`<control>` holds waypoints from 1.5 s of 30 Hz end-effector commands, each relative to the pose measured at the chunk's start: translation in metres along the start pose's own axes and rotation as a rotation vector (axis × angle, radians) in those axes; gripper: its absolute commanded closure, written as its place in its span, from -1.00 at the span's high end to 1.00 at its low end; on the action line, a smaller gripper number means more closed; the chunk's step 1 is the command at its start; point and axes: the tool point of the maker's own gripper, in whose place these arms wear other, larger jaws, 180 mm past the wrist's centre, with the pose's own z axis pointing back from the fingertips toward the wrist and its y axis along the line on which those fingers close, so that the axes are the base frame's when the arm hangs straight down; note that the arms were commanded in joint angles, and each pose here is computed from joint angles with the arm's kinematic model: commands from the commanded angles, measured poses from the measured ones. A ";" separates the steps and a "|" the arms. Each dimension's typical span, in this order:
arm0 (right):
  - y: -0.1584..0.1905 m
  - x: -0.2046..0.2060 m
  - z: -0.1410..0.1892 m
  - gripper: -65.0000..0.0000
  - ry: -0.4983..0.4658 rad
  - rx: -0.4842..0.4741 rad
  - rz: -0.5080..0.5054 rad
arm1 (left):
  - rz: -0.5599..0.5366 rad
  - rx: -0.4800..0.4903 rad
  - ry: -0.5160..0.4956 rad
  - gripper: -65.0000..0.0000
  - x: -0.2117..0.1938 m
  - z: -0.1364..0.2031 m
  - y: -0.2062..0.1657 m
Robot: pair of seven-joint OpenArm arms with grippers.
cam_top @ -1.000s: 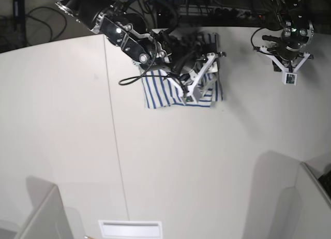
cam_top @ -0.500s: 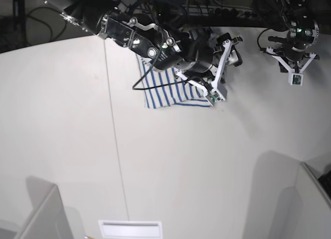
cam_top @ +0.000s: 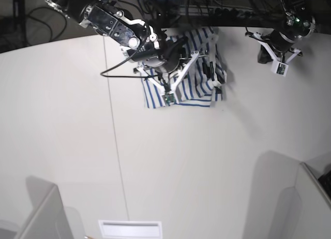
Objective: Fold the T-shirt properly
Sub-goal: 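Grasp the shirt edge with the left gripper and pull it toward the right gripper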
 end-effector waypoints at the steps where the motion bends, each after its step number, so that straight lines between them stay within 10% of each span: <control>1: -0.013 0.013 0.004 -1.00 -0.050 -0.026 -0.051 | 0.009 -0.025 -0.056 -1.00 0.013 0.005 -0.002; 7: -0.080 0.008 0.008 -1.00 -0.149 -0.174 -0.215 | 0.169 -0.220 -0.179 -1.00 0.038 0.013 -0.033; 13: -0.087 -0.012 0.009 -1.00 -0.143 -0.187 -0.178 | 0.276 -0.363 -0.268 0.58 0.060 0.020 -0.053; 16: -0.086 -0.015 0.008 -1.00 -0.132 -0.184 -0.176 | 0.302 -0.407 -0.292 0.86 0.068 0.021 -0.061; 26: -0.084 -0.023 0.008 -1.00 -0.112 -0.179 -0.170 | 0.457 -0.507 -0.183 0.86 0.053 -0.019 -0.091; 34: -0.086 -0.032 0.009 -1.00 -0.098 -0.186 -0.182 | 0.459 -0.409 -0.033 0.79 0.026 -0.050 -0.084; 37: -0.090 -0.036 0.009 -1.00 -0.091 -0.195 -0.195 | 0.406 -0.402 0.002 0.40 0.022 -0.056 -0.091; 43: -0.126 -0.040 0.019 -1.00 -0.148 -0.292 -0.282 | 0.327 -0.374 0.026 -1.00 0.028 -0.064 -0.090; 45: -0.143 -0.043 0.025 -1.00 -0.176 -0.339 -0.310 | 0.286 -0.382 0.038 -1.00 0.031 -0.069 -0.097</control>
